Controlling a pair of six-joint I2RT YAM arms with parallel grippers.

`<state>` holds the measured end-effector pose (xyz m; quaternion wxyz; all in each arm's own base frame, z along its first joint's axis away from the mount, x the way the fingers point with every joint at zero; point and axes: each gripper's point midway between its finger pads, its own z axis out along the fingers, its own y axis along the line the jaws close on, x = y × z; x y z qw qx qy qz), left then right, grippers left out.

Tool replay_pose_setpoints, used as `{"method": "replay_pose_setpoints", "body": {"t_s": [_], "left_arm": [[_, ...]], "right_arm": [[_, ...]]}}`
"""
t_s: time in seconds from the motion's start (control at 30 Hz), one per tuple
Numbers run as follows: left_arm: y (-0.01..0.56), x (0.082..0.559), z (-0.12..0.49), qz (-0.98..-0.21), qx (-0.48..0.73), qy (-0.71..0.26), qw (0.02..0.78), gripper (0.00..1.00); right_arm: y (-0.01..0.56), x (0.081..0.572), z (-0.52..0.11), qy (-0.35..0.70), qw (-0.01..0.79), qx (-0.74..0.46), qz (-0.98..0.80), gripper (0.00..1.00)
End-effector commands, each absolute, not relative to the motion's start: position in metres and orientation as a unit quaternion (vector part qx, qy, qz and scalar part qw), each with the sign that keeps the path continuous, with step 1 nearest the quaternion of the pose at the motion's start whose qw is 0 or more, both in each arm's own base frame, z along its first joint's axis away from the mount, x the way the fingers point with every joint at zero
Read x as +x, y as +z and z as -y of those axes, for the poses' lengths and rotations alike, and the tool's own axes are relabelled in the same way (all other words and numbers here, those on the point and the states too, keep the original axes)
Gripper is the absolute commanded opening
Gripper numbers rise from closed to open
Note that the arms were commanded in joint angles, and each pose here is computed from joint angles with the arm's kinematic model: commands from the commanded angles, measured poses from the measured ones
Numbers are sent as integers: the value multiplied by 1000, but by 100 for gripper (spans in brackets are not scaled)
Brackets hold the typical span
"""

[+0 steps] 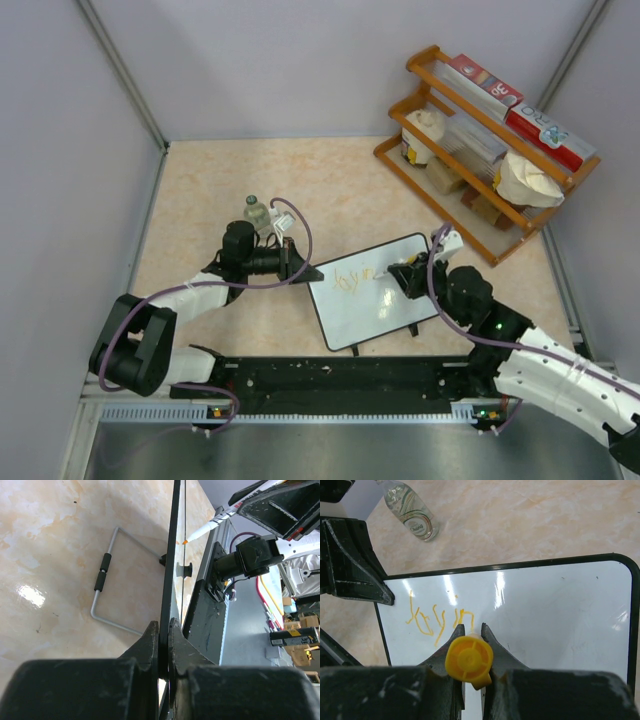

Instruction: Write a sentence on the whiteboard

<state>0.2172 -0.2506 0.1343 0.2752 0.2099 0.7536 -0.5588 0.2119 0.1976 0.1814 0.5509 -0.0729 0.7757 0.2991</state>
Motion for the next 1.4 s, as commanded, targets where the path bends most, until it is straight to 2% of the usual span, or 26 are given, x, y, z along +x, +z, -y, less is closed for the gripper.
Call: {"method": "replay_pose_setpoints", "body": {"t_s": [0.0,0.27,0.9,1.37], "left_arm": [[94,229,237,-794,205,-490,295,0],[94,230,237,-794,205,-490,296,0],[94,229,237,-793,205,-491,297,0],[95,229,237,-791,206,-492,298,0]], "right_arm": [[228,210,-195,330,582,-62,-741,0],[253,212,-196,332,596,-69,-728,0],[247,218,-200,336,579,-82,-738,0],[239,229,-177,368,559,-51,-741,0]]}}
